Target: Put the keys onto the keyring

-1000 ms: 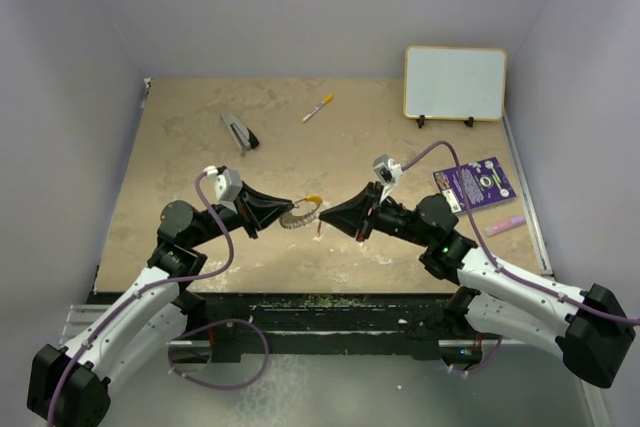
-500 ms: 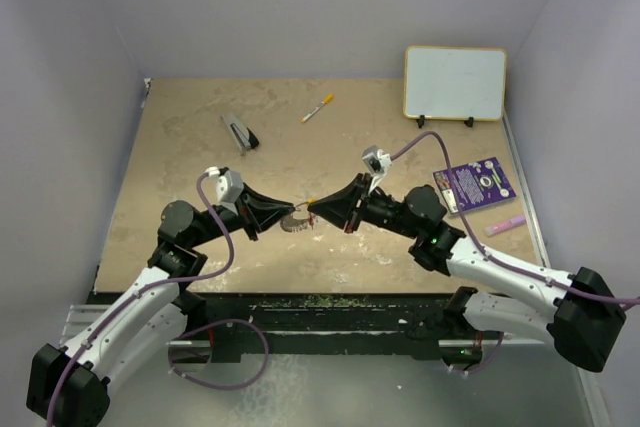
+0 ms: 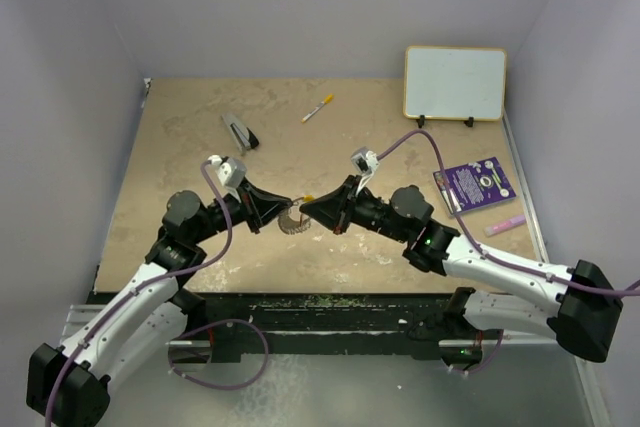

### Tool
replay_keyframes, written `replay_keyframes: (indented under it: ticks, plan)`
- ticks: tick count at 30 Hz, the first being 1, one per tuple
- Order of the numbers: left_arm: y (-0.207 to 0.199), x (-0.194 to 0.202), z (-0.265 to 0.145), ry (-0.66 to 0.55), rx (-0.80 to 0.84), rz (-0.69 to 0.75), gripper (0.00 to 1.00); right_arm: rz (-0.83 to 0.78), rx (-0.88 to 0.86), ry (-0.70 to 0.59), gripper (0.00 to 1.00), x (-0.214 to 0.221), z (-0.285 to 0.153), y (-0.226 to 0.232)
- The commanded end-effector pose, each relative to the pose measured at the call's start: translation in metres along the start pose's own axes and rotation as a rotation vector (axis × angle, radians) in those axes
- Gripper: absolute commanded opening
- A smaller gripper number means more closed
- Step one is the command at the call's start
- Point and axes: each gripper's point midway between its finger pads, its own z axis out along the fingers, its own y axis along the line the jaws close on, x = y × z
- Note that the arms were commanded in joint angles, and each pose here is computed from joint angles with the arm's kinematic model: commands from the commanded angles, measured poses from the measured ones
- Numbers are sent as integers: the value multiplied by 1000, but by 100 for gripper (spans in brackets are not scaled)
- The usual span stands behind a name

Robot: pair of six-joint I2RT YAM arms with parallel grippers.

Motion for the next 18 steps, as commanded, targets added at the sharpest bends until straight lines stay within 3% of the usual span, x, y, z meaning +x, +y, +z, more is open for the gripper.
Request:
replay_keyframes:
  ticks: [1, 18]
  plan:
    - [3, -30, 1, -75, -85, -73, 4, 9, 117, -69, 0, -23, 3, -7]
    - [16, -35, 3, -77, -164, -96, 4, 156, 191, -144, 0, -30, 30, -18]
